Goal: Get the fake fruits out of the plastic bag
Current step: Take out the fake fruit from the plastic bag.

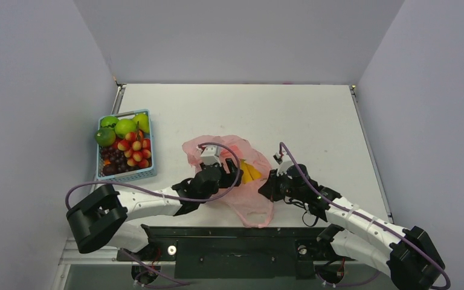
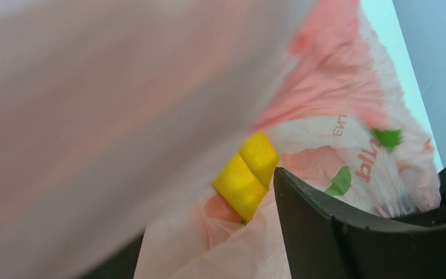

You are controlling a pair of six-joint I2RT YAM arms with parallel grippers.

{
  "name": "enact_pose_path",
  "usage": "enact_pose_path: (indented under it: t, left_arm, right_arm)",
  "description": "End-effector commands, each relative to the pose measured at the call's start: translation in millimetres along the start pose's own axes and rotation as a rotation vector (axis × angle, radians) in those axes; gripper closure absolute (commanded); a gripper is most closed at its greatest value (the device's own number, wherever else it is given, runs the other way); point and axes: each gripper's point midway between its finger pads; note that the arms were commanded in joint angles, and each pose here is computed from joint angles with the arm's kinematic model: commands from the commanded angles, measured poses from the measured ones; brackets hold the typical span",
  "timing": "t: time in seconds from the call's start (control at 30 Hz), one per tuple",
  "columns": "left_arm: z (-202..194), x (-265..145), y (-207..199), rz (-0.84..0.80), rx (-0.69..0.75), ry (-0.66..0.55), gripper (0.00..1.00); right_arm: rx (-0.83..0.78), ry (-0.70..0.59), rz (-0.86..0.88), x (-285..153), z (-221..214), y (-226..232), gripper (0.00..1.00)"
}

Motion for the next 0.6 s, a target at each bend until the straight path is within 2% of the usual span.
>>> enact_pose_path:
  t: [0.0,0.13,0.27,0.4,0.47,0.57]
  left_arm:
    - [26,21,-46,-0.104,0.041,-0.124,0.28]
    - [31,34,-58,-0.111,0.074,-0.209,0.27]
    - [37,59,-55,-0.006,0.111,-0.291,0.21]
    - [27,83,-58,-0.005,0.158,-0.292,0.18]
    - [20,90,-65,-0.072,0.179,-0.274,0.2]
    - [12,97,-59,-0.079,0.173,-0.253,0.25]
  right_arm:
    - [-0.039,-0.057,0.006,2,24,4,1.0]
    - [-0.041,-0.048,0.007,4,25,4,1.0]
    - [-0.048,-0.04,0.006,4,25,3,1.0]
    - [-0.05,-0.037,0.005,2,23,2,1.0]
    - [-0.049,-0.042,0.002,0,23,2,1.0]
    - [-0.061,-0.049,-0.009,-5,27,0,1.0]
Point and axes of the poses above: each gripper's point midway between its finger pads, its own x axis out along the fingers, its own y axis along the line the jaws close on, z = x × y, and after that the axes turned 13 degrees about -x, right-handed
